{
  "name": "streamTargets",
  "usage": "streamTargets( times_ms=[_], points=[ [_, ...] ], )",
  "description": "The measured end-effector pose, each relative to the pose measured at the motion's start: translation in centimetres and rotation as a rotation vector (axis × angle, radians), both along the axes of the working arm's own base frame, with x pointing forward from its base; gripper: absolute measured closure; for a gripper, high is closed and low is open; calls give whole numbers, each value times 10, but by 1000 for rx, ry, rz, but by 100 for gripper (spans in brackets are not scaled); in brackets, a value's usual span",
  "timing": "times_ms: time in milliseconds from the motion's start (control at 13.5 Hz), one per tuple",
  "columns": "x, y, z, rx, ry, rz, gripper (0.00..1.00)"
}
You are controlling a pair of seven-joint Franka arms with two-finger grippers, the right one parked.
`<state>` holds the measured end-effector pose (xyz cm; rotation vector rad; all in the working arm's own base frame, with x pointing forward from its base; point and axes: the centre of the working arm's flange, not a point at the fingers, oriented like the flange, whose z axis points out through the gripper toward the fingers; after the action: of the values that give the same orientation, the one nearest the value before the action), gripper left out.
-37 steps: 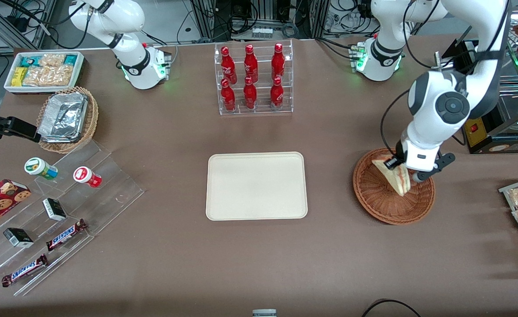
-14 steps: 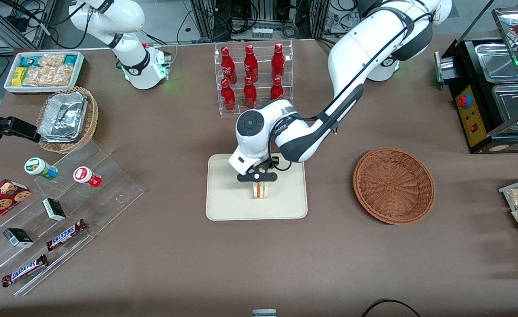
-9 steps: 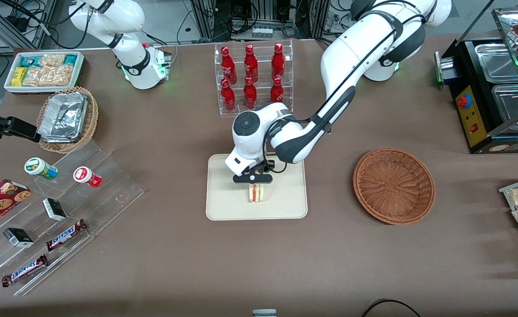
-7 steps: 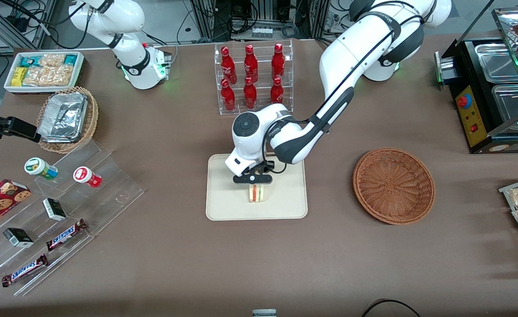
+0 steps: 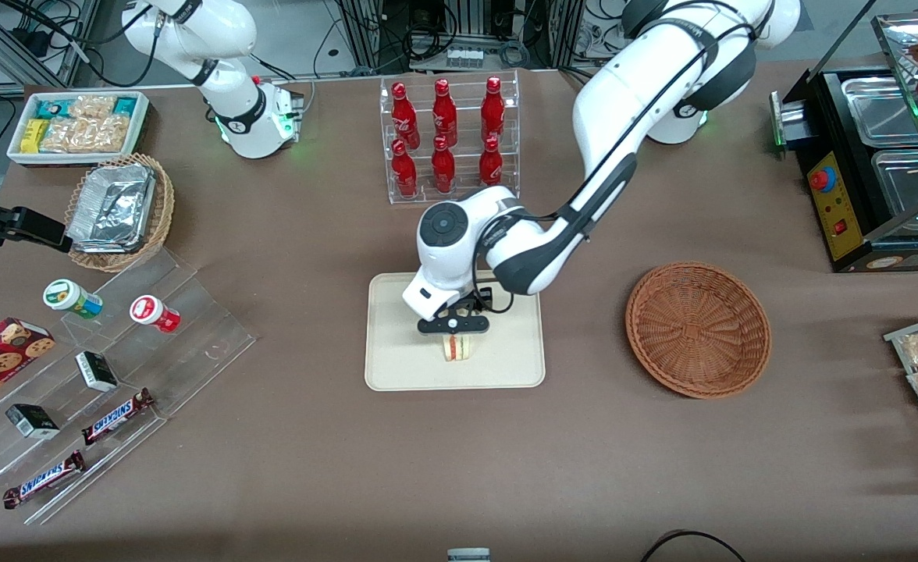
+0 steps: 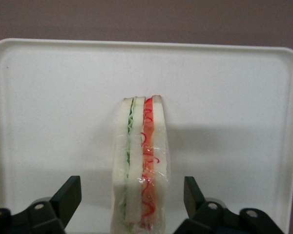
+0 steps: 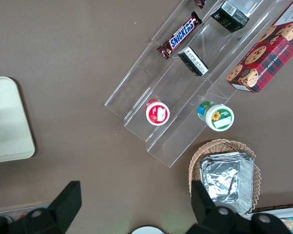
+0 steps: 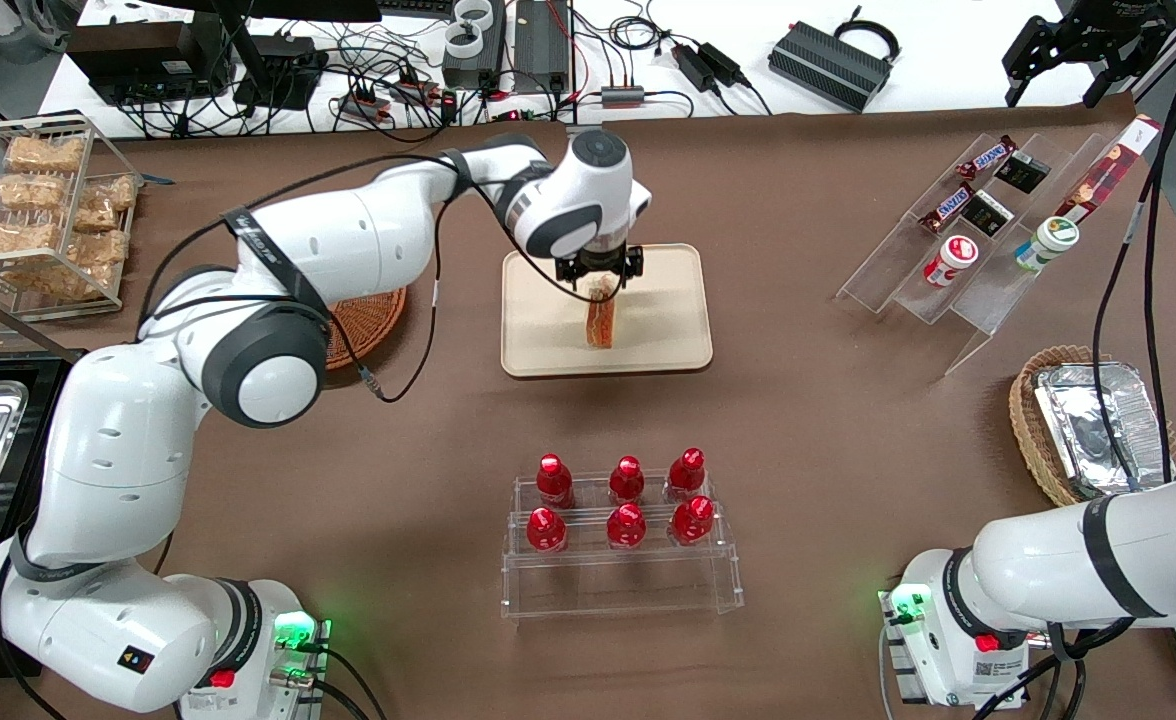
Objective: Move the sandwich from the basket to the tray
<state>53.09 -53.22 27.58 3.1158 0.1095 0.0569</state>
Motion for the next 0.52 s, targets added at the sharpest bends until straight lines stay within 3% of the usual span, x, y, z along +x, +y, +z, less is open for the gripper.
streamTargets(
  times_ms=[296,519],
  points=[
    [15,61,105,75,60,114,0],
    [7,132,191,111,43,208,0]
  ],
)
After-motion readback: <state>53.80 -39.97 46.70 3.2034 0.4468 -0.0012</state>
